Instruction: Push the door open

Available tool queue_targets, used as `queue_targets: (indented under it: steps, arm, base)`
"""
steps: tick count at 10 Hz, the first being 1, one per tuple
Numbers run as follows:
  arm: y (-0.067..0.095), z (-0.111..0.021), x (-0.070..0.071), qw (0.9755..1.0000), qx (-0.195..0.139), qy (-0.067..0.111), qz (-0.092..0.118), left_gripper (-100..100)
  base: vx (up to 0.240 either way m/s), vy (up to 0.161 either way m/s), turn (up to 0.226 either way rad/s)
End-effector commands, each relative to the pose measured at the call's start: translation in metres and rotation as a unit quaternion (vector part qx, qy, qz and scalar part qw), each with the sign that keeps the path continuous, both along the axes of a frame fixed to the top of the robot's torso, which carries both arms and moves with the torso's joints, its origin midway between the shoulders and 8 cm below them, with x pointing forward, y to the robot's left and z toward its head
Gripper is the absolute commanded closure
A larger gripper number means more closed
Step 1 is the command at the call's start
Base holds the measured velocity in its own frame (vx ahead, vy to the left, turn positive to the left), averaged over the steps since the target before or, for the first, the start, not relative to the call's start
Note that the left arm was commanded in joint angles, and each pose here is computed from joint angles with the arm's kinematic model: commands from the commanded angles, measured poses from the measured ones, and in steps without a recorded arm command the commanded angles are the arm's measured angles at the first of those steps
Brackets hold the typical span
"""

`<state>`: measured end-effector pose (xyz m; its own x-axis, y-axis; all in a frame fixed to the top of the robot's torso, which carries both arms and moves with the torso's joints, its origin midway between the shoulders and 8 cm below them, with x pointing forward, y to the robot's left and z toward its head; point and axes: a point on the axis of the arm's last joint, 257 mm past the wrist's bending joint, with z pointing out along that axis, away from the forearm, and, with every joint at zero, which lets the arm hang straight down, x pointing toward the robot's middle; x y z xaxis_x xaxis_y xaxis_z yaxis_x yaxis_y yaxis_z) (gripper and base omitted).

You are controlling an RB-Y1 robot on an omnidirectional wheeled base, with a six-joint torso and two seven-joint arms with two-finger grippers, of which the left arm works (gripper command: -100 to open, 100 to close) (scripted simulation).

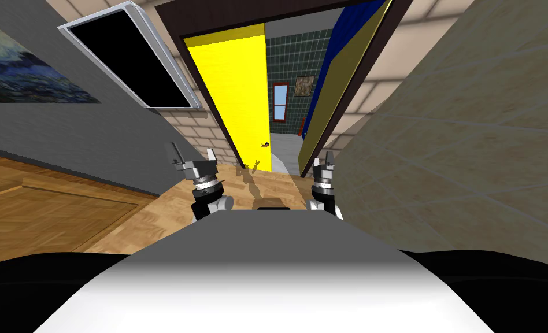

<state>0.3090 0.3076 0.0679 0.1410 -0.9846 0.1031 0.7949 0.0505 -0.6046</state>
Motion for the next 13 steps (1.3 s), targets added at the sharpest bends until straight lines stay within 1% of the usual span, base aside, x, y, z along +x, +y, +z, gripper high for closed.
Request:
queue_targets:
  steps: [1,2,3,4,8,13]
  arm:
    - [-0.002,-0.010,0.009,0.9999,0.002,0.010,-0.006,-100]
    - [-0.003,-0.017,0.015,0.9998,0.002,0.017,-0.009,-100]
    - [-0.004,-0.020,0.018,0.9997,0.003,0.021,-0.011,-100]
    - [-0.006,-0.029,0.025,0.9995,0.004,0.029,-0.015,-100]
    - [-0.009,-0.049,0.042,0.9985,0.006,0.049,-0.024,-100]
    - [-0.016,-0.082,0.066,0.9960,0.008,0.081,-0.038,-100]
  base:
    - [0.062,-0.007,0.002]
    - [0.152,0.018,-0.003]
    - [0.156,0.008,-0.003]
    - [0.142,0.003,0.002]
    - [0.109,0.003,0.000]
    - [0.093,0.010,-0.001]
